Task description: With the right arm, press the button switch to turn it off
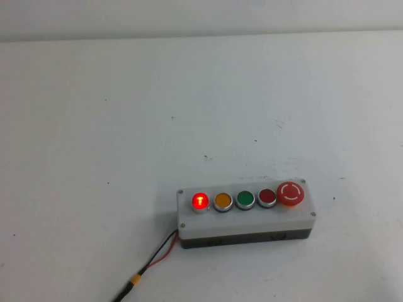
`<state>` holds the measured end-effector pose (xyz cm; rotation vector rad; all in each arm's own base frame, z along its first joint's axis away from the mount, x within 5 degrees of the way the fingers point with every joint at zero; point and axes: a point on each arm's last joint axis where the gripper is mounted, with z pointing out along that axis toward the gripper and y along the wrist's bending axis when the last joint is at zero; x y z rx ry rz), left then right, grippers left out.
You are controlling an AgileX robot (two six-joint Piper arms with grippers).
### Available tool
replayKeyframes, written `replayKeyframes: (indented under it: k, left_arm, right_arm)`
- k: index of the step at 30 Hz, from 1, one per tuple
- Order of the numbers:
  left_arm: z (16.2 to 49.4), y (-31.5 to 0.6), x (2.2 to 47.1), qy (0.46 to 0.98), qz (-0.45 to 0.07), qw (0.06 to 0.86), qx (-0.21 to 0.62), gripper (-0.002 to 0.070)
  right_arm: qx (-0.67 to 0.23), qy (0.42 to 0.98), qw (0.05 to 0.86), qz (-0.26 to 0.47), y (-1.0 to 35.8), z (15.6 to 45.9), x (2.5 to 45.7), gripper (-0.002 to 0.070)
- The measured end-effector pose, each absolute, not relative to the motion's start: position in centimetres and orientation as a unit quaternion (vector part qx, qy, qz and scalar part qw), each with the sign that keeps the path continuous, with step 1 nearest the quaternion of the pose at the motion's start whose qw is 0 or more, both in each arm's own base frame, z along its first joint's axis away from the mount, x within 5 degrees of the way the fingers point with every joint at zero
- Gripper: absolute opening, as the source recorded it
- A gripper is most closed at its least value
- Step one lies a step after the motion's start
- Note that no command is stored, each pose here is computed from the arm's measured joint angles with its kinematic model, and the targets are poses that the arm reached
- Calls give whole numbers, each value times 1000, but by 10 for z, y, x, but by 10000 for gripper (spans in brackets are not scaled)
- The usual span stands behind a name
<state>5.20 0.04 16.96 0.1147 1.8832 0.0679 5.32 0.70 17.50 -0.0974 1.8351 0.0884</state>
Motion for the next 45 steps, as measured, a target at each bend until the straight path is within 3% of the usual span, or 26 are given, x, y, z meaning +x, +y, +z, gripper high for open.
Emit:
replayKeyframes:
  k: [34, 45]
  left_arm:
    - [170, 0, 52, 808, 29, 587, 49, -2]
    - [170, 0, 52, 808, 29, 587, 49, -2]
  right_arm:
    - [-40, 793, 607, 42, 7, 175, 53, -16]
    - [149, 680, 678, 236, 8, 202, 56, -16]
